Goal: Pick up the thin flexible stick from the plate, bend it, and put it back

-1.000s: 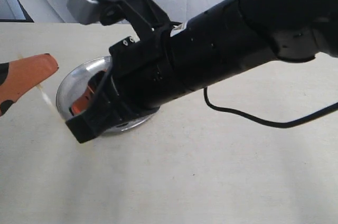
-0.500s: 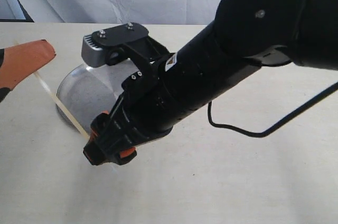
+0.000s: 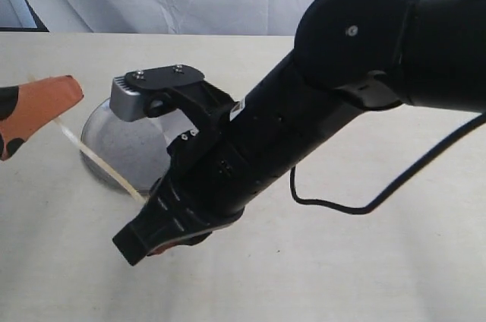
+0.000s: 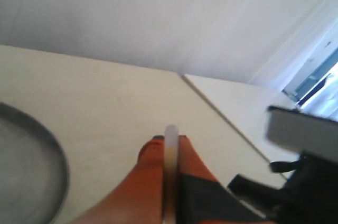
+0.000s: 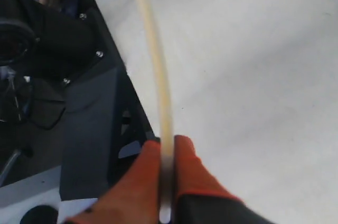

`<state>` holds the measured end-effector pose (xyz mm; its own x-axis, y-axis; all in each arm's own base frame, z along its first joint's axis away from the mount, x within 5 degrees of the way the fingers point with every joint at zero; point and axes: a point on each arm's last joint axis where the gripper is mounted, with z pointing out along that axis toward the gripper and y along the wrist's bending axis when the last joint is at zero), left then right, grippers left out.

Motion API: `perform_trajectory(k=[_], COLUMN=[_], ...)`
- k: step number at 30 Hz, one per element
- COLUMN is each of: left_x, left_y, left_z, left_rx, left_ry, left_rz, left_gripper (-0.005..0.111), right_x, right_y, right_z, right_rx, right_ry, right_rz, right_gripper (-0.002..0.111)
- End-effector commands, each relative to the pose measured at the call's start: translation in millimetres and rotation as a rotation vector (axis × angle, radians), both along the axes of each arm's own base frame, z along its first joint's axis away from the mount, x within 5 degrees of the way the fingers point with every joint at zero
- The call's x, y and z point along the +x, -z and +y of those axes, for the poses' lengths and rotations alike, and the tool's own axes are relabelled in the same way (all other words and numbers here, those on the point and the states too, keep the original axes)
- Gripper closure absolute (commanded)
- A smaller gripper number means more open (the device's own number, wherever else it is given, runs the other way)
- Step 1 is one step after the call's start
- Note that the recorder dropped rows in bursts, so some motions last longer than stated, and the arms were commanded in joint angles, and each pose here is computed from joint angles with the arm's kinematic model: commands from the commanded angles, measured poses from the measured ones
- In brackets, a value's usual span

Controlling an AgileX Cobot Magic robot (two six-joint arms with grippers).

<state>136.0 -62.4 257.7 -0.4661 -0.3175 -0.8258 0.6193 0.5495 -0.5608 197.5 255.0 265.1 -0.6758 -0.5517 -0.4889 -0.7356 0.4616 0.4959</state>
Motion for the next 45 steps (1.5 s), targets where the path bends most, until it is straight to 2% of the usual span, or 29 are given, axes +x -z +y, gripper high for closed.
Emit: perform_trajectory(k=[1,6,9,13,16,19,23,26,31,34,37,39,42,43,45], left_x=[-4.2,-8.8,-14.0,-10.0,-9.5,-9.6,1.2,3.9,0.0,-4.7,-11.4,-12.5,-8.5,-4.8,2.7], left_y=[12.4,6.5,-3.4,-17.8,-29.0,-38.1,-40.8,-38.1,-19.6,-19.4,-42.1,-55.5,-69.7,-69.6,-56.5], left_z=[-1.6,-6.0,-9.9,-9.2,-13.4,-18.4,-20.5,-24.5,-34.8,-40.2,-48.1,-53.0,-57.3,-57.4,-55.8], left_rx=[0.152,0.084,-0.043,-0.235,-0.284,-0.270,-0.176,-0.061,0.093,0.073,-0.153,-0.175,-0.150,-0.097,0.077], left_ry=[0.052,0.118,0.184,0.139,0.164,0.203,0.109,0.102,0.217,0.280,0.362,0.398,0.376,0.353,0.294], left_rz=[0.026,0.005,-0.005,0.002,-0.029,-0.062,-0.057,-0.064,0.004,0.025,-0.002,-0.041,-0.084,-0.096,-0.095], left_gripper=[0.106,0.106,0.106,0.106,0.106,0.106,0.106,0.106,0.106,0.106,0.106,0.106,0.106,0.106,0.106], right_x=[-4.6,-1.3,2.3,8.4,5.4,-4.9,-19.0,-24.6,-30.4,-29.7,-21.4,-16.9,-16.1,-18.6,-23.2], right_y=[-44.1,-69.4,-71.4,-55.8,-39.7,-33.3,-50.2,-70.0,-101.0,-108.9,-96.4,-84.9,-68.3,-63.7,-69.5], right_z=[-8.8,-21.4,-24.7,-24.3,-20.6,-15.8,-10.6,-14.8,-37.0,-52.4,-65.6,-60.5,-43.9,-35.6,-30.7], right_rx=[0.156,0.200,0.180,0.079,0.013,0.017,0.179,0.271,0.295,0.221,0.024,-0.024,-0.002,0.037,0.121], right_ry=[0.066,0.154,0.189,0.194,0.136,0.034,-0.066,-0.045,0.055,0.136,0.245,0.238,0.163,0.105,0.063], right_rz=[-0.148,-0.347,-0.396,-0.372,-0.268,-0.160,-0.124,-0.178,-0.372,-0.470,-0.458,-0.410,-0.275,-0.215,-0.199], right_gripper=[0.107,0.107,0.109,0.109,0.109,0.109,0.109,0.109,0.109,0.109,0.109,0.109,0.109,0.109,0.109])
